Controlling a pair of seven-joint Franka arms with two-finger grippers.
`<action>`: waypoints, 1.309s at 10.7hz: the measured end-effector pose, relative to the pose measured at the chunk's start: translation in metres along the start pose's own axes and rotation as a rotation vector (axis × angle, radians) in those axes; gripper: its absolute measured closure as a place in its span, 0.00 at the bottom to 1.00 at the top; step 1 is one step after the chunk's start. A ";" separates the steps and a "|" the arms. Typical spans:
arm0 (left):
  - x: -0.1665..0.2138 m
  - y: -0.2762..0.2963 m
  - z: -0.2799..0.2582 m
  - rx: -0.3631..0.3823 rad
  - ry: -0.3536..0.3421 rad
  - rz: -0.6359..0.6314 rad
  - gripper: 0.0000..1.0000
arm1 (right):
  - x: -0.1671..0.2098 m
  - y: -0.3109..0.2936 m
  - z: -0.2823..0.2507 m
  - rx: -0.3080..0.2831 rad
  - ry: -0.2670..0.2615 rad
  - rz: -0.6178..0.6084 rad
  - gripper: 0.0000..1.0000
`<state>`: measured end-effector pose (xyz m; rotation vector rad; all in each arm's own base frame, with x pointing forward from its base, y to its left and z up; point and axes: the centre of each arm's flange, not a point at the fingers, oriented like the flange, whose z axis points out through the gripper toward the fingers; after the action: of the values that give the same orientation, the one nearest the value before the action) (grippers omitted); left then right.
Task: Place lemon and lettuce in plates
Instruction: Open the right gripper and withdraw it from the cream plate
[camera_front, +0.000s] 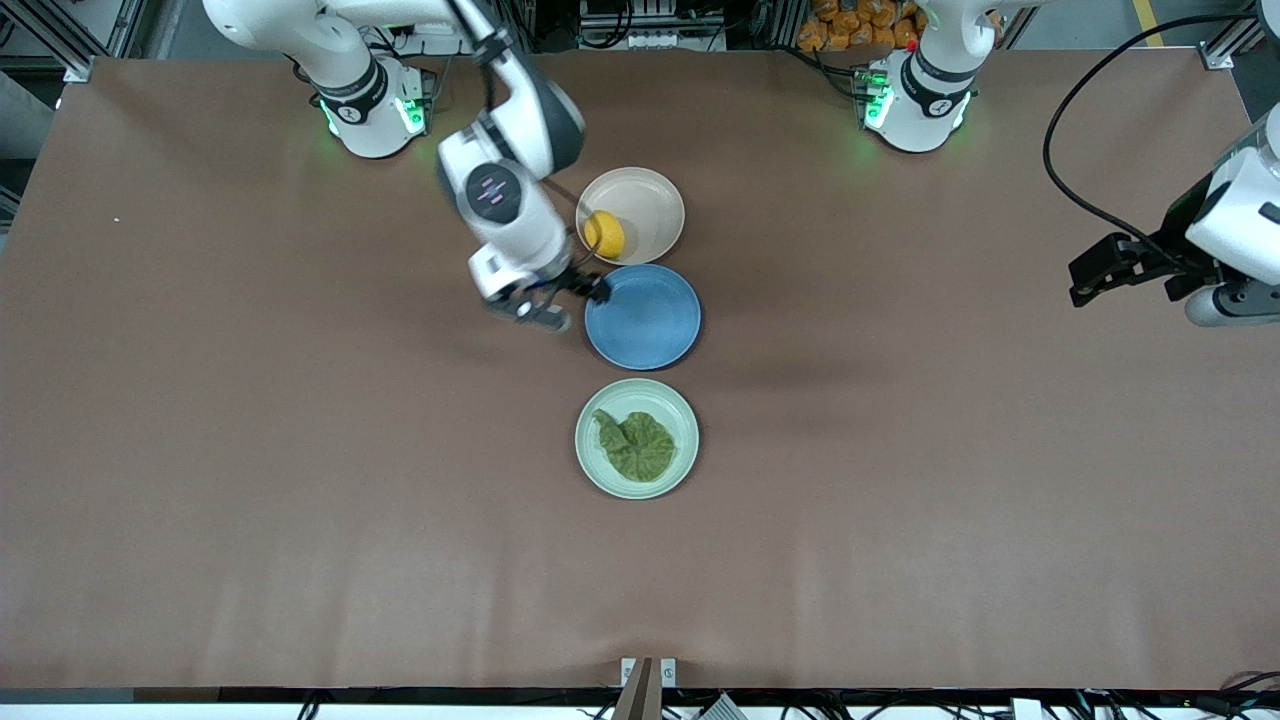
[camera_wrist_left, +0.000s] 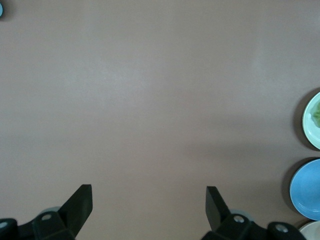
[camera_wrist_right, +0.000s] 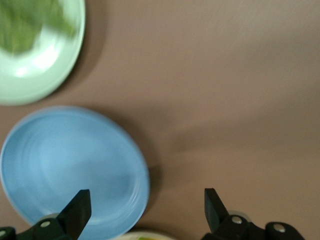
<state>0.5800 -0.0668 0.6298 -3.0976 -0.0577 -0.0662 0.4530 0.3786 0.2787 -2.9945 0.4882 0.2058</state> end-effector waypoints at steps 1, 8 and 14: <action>-0.003 0.004 -0.003 0.001 0.000 0.007 0.00 | 0.031 0.018 -0.012 -0.006 -0.005 -0.020 0.00; -0.012 0.000 -0.012 -0.052 -0.018 0.007 0.00 | 0.185 0.174 -0.080 -0.001 -0.040 -0.178 0.00; -0.014 0.000 -0.017 -0.061 -0.009 0.039 0.00 | 0.240 0.263 -0.103 -0.094 0.053 -0.197 0.00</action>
<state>0.5651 -0.0680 0.6459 -3.1592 0.0045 -0.0532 0.6060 0.0441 0.3239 -3.1200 0.1906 0.1362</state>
